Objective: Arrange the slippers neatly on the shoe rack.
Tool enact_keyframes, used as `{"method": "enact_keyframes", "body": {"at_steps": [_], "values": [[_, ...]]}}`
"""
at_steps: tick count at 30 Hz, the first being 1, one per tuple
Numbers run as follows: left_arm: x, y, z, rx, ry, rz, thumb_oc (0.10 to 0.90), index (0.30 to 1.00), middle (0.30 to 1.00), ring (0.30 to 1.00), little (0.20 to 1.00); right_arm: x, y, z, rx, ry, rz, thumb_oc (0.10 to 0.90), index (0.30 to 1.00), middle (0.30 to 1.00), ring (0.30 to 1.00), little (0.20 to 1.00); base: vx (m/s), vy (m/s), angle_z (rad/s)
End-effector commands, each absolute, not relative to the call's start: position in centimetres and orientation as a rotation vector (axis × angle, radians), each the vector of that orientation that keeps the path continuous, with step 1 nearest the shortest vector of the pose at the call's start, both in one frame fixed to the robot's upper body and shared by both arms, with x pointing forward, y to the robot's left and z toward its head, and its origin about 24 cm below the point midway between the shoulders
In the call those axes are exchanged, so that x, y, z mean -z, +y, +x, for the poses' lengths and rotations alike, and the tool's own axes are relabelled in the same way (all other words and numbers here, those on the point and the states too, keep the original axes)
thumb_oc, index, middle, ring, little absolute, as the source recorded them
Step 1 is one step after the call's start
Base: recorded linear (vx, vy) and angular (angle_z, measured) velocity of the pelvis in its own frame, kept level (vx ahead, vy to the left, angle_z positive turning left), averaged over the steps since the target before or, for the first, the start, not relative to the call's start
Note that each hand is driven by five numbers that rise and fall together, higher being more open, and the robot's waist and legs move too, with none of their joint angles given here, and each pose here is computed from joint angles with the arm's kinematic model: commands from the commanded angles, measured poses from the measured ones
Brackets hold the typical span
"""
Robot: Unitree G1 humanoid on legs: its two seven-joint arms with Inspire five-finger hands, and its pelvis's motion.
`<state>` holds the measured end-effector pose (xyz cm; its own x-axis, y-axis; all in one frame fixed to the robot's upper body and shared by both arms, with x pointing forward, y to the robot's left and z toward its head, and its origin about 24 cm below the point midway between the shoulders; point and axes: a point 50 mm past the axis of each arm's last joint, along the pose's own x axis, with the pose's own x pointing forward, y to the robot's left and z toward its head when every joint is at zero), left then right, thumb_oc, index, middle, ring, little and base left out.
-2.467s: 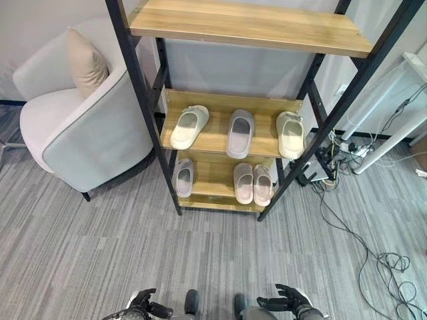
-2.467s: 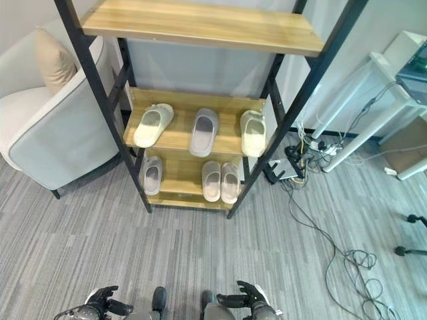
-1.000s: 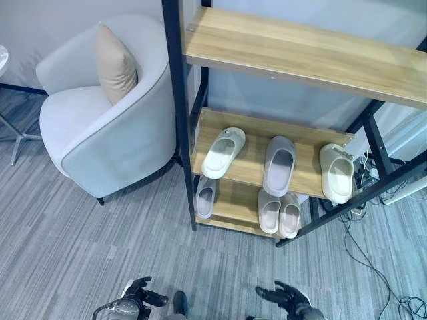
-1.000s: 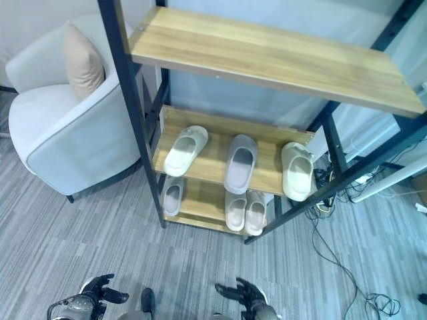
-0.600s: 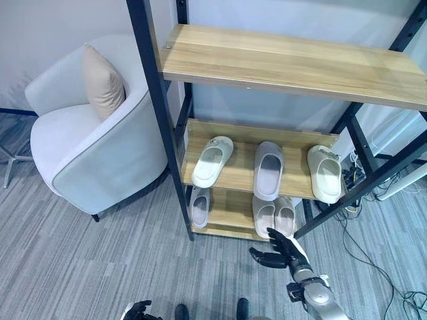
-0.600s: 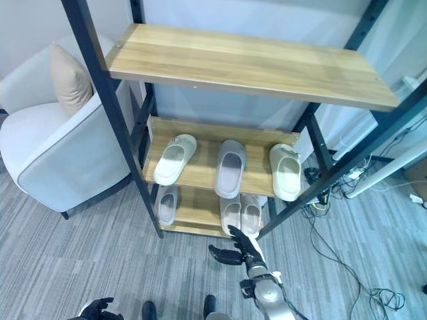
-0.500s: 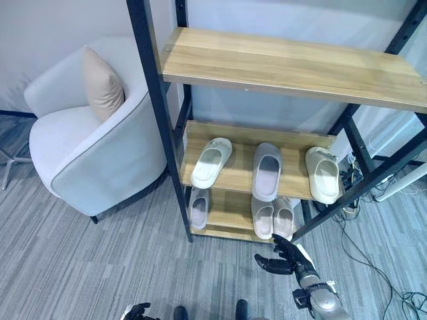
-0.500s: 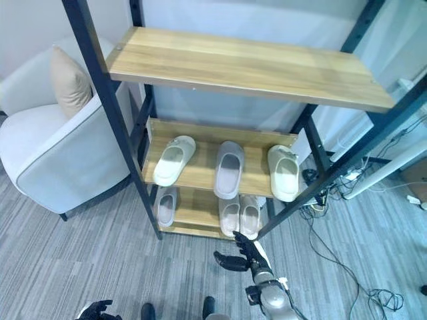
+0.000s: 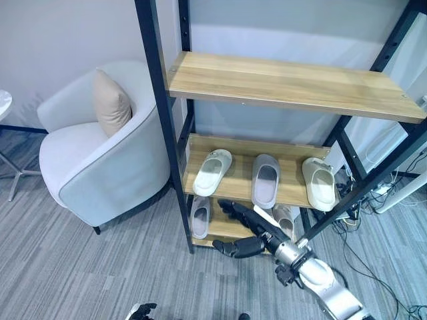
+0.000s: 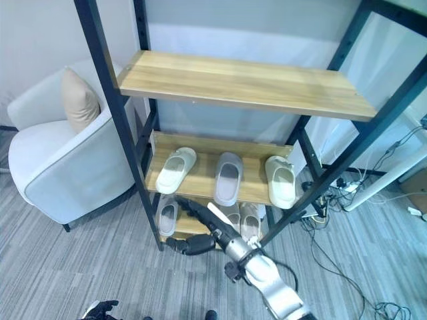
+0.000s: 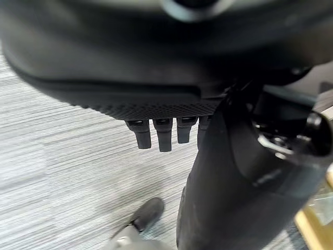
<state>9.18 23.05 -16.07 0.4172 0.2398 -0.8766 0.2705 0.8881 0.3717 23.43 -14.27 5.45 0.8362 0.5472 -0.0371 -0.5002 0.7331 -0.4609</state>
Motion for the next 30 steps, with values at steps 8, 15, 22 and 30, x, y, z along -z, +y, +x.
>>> {"method": "enact_keyframes", "body": {"at_steps": [8,15,22,30], "values": [[16.3,22.2,9.1,0.015,1.148,0.558,0.800,0.900,0.900,0.900,0.900,-16.2,-19.6,29.9,0.151,-0.626,-0.584,0.800,0.900,0.900,0.900,0.900,0.02,-0.029,0.23],[16.7,22.4,7.1,0.013,1.203,0.577,0.800,0.900,0.900,0.900,0.900,-18.1,-23.5,30.6,0.379,-0.660,-0.640,0.800,0.900,0.900,0.900,0.900,0.03,-0.008,0.16],[16.5,22.1,8.0,0.001,1.166,0.563,0.800,0.900,0.900,0.900,0.900,-17.3,-26.9,31.0,0.495,-0.553,-0.635,0.800,0.900,0.900,0.900,0.900,0.01,-0.004,0.08],[16.3,21.7,9.0,-0.015,1.103,0.526,0.800,0.900,0.900,0.900,0.900,-15.1,-30.1,30.2,0.612,-0.422,-0.618,0.800,0.900,0.900,0.900,0.900,0.01,-0.009,0.01]]}}
